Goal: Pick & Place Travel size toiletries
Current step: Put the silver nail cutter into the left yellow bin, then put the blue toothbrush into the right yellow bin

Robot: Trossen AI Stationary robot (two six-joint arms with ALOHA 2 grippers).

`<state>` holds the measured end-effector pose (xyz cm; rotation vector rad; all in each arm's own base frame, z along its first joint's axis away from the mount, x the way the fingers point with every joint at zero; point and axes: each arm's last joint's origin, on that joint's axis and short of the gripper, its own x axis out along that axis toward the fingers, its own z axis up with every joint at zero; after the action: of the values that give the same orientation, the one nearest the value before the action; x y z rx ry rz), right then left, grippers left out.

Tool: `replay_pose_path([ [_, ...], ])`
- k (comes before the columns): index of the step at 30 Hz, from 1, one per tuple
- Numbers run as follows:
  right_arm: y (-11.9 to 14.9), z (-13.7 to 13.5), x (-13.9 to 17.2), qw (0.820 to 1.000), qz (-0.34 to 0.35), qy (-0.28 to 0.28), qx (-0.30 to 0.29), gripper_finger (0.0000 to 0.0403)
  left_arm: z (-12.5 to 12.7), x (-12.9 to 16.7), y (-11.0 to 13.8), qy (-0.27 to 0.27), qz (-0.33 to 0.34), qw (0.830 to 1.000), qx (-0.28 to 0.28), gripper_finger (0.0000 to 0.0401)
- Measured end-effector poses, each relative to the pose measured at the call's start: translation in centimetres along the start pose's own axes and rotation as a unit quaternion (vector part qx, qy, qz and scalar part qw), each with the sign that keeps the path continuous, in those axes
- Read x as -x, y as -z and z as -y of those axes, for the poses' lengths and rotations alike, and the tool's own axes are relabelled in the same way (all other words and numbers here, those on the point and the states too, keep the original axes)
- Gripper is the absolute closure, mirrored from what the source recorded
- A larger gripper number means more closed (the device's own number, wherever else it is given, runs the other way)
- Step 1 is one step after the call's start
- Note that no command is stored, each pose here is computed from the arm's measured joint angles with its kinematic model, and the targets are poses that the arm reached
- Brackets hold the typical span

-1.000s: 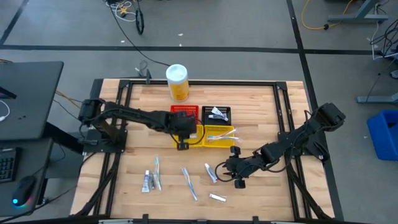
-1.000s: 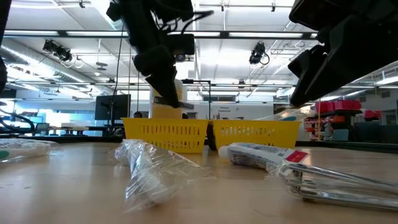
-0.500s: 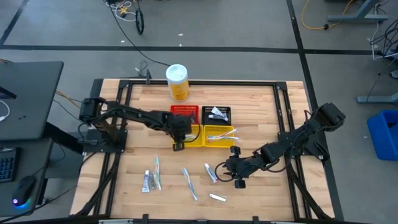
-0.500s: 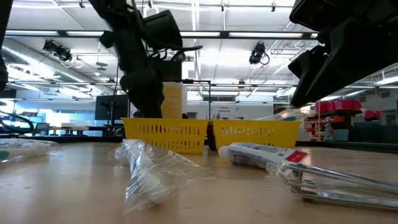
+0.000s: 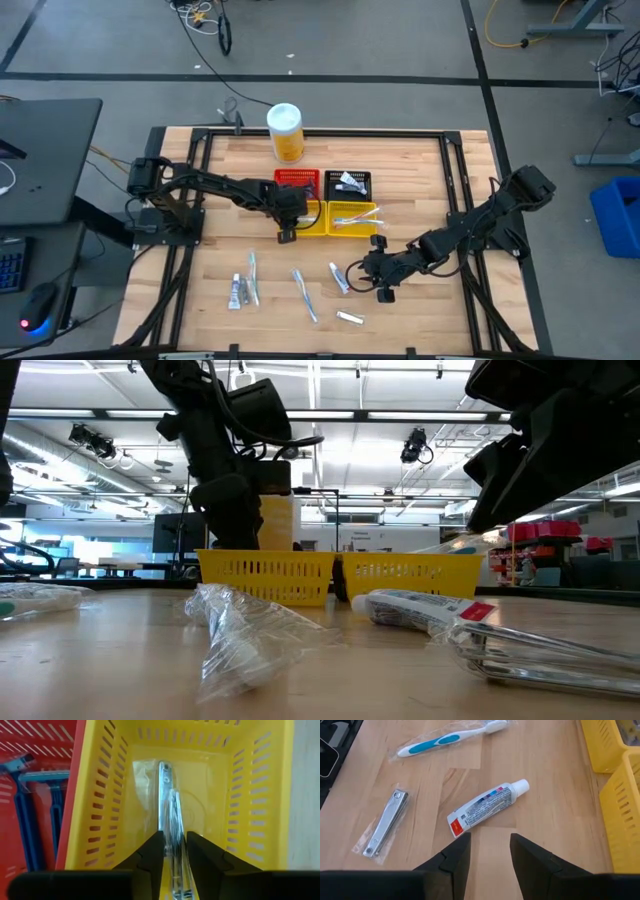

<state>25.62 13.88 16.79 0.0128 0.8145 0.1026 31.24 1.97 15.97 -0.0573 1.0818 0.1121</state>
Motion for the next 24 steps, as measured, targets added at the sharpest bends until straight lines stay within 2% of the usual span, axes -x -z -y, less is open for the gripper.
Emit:
replay_pose_path([
  [10,0.0,0.0,0.0,1.000,0.000,0.000,-0.008,0.0249,0.4,0.5,-0.7,0.003,0.010,1.000,0.022,0.0289],
  [19,0.0,0.0,0.0,1.000,0.000,0.000,-0.010,0.0217,2.2,2.8,-3.7,0.016,0.026,0.999,-0.015,0.0289],
  [24,0.0,0.1,0.0,1.000,0.000,0.002,-0.013,0.0201,3.9,3.8,-4.9,0.032,0.058,0.997,-0.034,0.0289],
])
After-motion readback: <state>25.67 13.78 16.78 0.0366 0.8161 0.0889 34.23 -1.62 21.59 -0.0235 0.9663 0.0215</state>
